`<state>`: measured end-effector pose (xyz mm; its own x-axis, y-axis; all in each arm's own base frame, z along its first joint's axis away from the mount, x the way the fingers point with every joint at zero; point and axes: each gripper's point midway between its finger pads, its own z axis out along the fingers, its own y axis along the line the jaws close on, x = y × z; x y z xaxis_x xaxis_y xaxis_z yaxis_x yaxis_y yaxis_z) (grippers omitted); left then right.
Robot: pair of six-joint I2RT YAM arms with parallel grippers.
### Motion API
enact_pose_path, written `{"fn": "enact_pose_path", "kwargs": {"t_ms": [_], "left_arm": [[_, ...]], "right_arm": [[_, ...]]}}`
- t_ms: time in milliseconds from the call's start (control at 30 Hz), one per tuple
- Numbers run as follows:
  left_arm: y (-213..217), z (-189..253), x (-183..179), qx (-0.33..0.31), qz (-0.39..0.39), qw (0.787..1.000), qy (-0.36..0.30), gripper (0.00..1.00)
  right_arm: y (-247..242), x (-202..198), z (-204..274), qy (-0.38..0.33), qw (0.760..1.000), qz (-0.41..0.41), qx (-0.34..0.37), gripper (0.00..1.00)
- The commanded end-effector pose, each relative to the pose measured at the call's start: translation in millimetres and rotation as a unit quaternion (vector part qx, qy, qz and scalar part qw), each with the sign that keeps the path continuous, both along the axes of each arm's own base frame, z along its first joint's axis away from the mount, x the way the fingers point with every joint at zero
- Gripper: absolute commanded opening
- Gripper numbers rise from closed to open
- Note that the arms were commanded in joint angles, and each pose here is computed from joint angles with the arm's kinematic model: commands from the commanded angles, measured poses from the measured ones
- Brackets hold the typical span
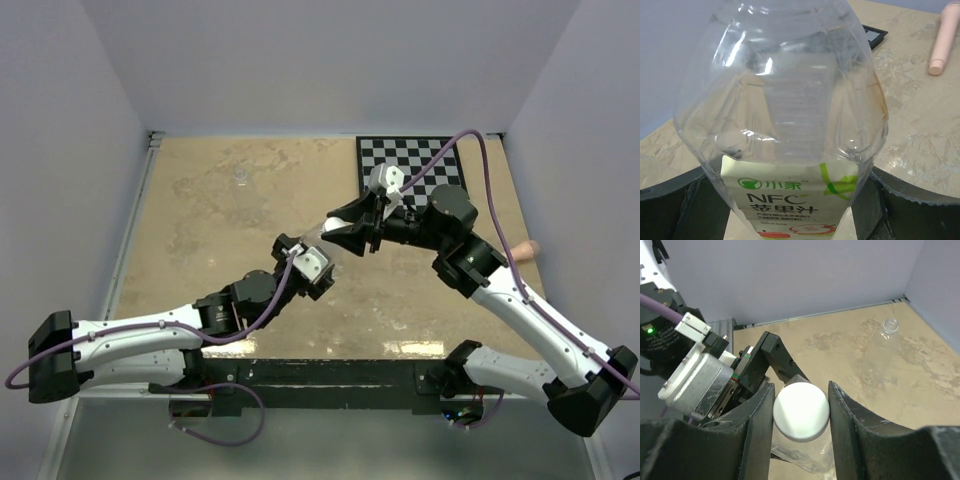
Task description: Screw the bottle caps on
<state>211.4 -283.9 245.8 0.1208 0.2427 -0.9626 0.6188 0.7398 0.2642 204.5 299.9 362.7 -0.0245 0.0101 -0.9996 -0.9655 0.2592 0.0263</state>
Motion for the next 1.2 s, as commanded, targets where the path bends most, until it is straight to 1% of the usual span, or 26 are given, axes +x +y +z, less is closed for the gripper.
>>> {"fn": "enact_pose_path", "kwargs": {"t_ms": [0, 33, 67, 100, 133, 167, 200, 233, 367, 400, 467, 500, 567, 667, 867, 1033, 1167], "left_arm": [[-1.7, 78.3, 1.1, -0.123, 0.018, 0.990, -0.061, 0.00], [-0.5, 76.8, 0.8, -0.122, 0.012, 0.991, -0.057, 0.00], [-1.5, 72.1, 0.5, -0.114, 0.003, 0.992, -0.048, 0.00], [-1.1, 69.3, 0.8, -0.112, -0.010, 0.993, -0.037, 0.00], [1.2, 64.7, 1.5, -0.110, -0.019, 0.993, -0.024, 0.00], [1.6, 58.5, 1.8, -0.106, -0.039, 0.993, -0.014, 0.00], [5.0, 55.0, 2.9, -0.106, -0.054, 0.993, -0.006, 0.00], [8.3, 49.0, 3.5, -0.105, -0.063, 0.992, 0.004, 0.00], [17.5, 40.7, -0.3, -0.068, -0.123, 0.990, 0.006, 0.00], [16.9, 39.2, -4.0, -0.057, -0.145, 0.988, 0.008, 0.00], [16.8, 34.5, -10.4, -0.036, -0.185, 0.982, 0.009, 0.00], [15.6, 32.8, -14.7, -0.028, -0.206, 0.978, 0.013, 0.00], [13.5, 28.0, -23.5, -0.009, -0.246, 0.969, 0.018, 0.00], [9.6, 26.9, -31.1, 0.006, -0.283, 0.959, 0.019, 0.00], [-0.9, 35.2, -39.3, 0.017, -0.332, 0.943, 0.004, 0.00], [-8.2, 36.4, -48.5, 0.016, -0.369, 0.929, 0.004, 0.00], [-10.2, 39.5, -50.1, 0.013, -0.376, 0.926, 0.000, 0.00]], "right_arm": [[-11.8, 28.5, -18.1, 0.062, 0.994, -0.092, -0.002, 0.00], [-13.8, 26.5, -6.0, 0.050, 0.994, -0.092, 0.008, 0.02], [-16.3, 22.6, 6.1, 0.039, 0.995, -0.090, 0.017, 0.16], [-19.7, 19.9, 16.5, 0.022, 0.996, -0.090, 0.017, 0.32], [-22.9, 19.2, 24.4, 0.011, 0.995, -0.095, 0.016, 0.45], [-26.4, 16.9, 34.1, -0.003, 0.995, -0.096, 0.016, 0.54], [-28.1, 12.2, 45.6, -0.025, 0.996, -0.088, 0.015, 0.59], [-30.2, 9.9, 50.0, -0.026, 0.996, -0.087, 0.012, 0.65], [-36.1, 1.4, 56.0, -0.101, 0.992, -0.062, -0.034, 0.78], [-34.6, -4.5, 54.9, -0.118, 0.991, -0.041, -0.043, 0.81], [-34.1, -10.7, 54.3, -0.138, 0.989, -0.020, -0.054, 0.84], [-32.8, -18.3, 54.3, -0.152, 0.987, 0.004, -0.057, 0.86], [-30.9, -26.4, 54.5, -0.167, 0.984, 0.030, -0.059, 0.87], [-28.1, -35.6, 53.3, -0.181, 0.979, 0.066, -0.068, 0.87], [-19.7, -43.9, 35.0, -0.177, 0.970, 0.134, -0.099, 0.85], [-12.3, -53.4, 30.1, -0.181, 0.963, 0.180, -0.085, 0.81], [-9.5, -61.8, 30.6, -0.184, 0.958, 0.209, -0.069, 0.78]]}}
